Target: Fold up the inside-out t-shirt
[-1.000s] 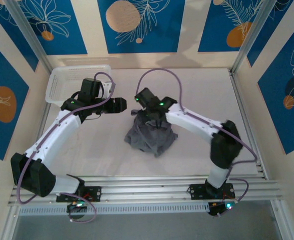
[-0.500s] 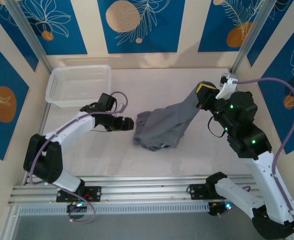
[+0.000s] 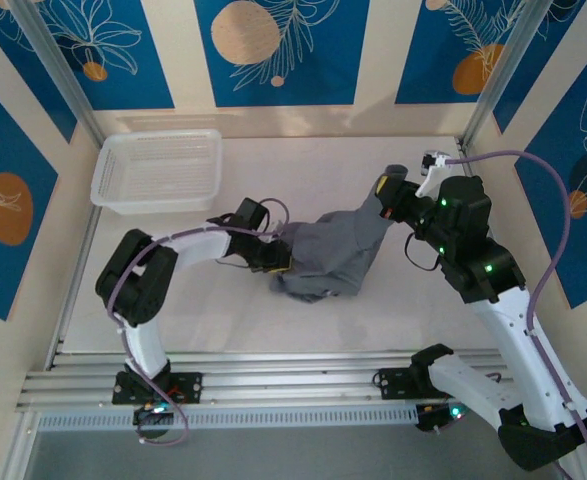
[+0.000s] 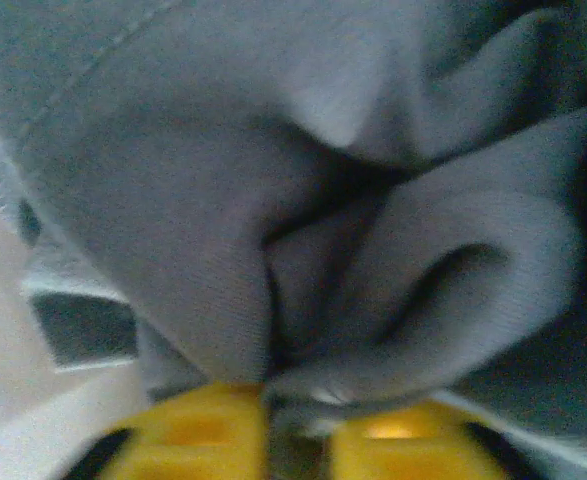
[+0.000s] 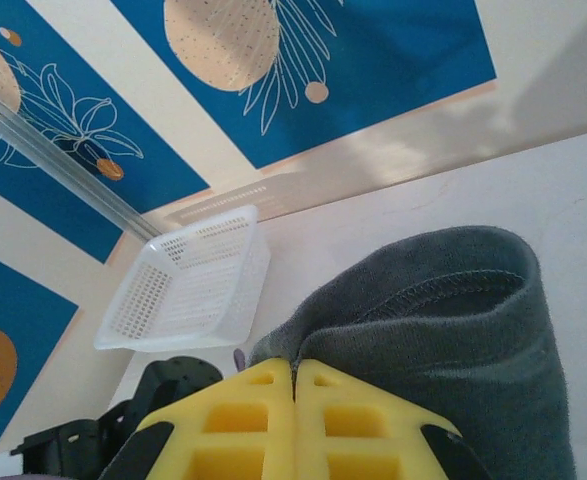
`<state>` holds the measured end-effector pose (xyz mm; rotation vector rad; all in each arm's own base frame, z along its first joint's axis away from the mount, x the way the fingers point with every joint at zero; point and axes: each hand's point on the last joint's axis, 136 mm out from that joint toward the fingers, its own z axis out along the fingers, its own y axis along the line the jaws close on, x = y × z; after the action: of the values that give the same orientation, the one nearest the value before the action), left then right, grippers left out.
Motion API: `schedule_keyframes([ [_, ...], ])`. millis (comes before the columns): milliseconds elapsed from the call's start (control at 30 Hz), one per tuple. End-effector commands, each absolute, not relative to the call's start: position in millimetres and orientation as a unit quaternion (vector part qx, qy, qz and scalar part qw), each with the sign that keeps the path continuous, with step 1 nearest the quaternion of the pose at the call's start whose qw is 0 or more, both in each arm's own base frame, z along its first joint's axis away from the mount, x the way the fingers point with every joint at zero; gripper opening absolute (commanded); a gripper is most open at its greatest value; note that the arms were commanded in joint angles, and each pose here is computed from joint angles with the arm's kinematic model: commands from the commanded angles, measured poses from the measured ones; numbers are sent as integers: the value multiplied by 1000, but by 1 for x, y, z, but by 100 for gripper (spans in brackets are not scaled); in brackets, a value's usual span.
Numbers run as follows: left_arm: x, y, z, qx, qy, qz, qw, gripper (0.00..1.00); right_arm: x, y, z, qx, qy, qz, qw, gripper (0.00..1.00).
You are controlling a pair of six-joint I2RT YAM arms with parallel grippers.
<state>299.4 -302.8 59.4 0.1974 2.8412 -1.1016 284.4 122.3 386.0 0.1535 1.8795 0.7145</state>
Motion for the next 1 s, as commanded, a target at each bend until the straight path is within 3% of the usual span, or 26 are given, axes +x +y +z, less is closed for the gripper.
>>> schedule_keyframes([
  [0, 352, -310, 160, 73, 887, -428, 156, 0, 289, 123, 408, 64, 776, 311, 545, 0],
  [100, 387, -275, 268, 81, 864, -412, 276, 0, 305, 118, 444, 74, 760, 332, 554, 0],
  [233, 377, -262, 373, 115, 831, -407, 362, 0, 335, 102, 514, 111, 715, 406, 558, 0],
  [333, 352, -260, 384, 113, 825, -414, 369, 0, 343, 92, 568, 109, 679, 443, 575, 0],
  [500, 284, -276, 322, 132, 855, -377, 329, 0, 326, 105, 601, 47, 659, 468, 587, 0],
  [667, 210, -321, 238, 158, 874, -394, 235, 0, 315, 99, 527, 90, 718, 438, 534, 0],
  [733, 202, -323, 238, 182, 872, -373, 260, 22, 311, 86, 473, 144, 756, 401, 497, 0],
  [833, 219, -304, 286, 188, 840, -349, 371, 53, 300, 67, 386, 226, 801, 361, 421, 0],
  [900, 237, -288, 324, 182, 819, -322, 439, 65, 289, 55, 327, 278, 825, 331, 363, 0],
  [967, 258, -281, 343, 175, 818, -297, 459, 70, 277, 55, 278, 304, 845, 318, 303, 0],
])
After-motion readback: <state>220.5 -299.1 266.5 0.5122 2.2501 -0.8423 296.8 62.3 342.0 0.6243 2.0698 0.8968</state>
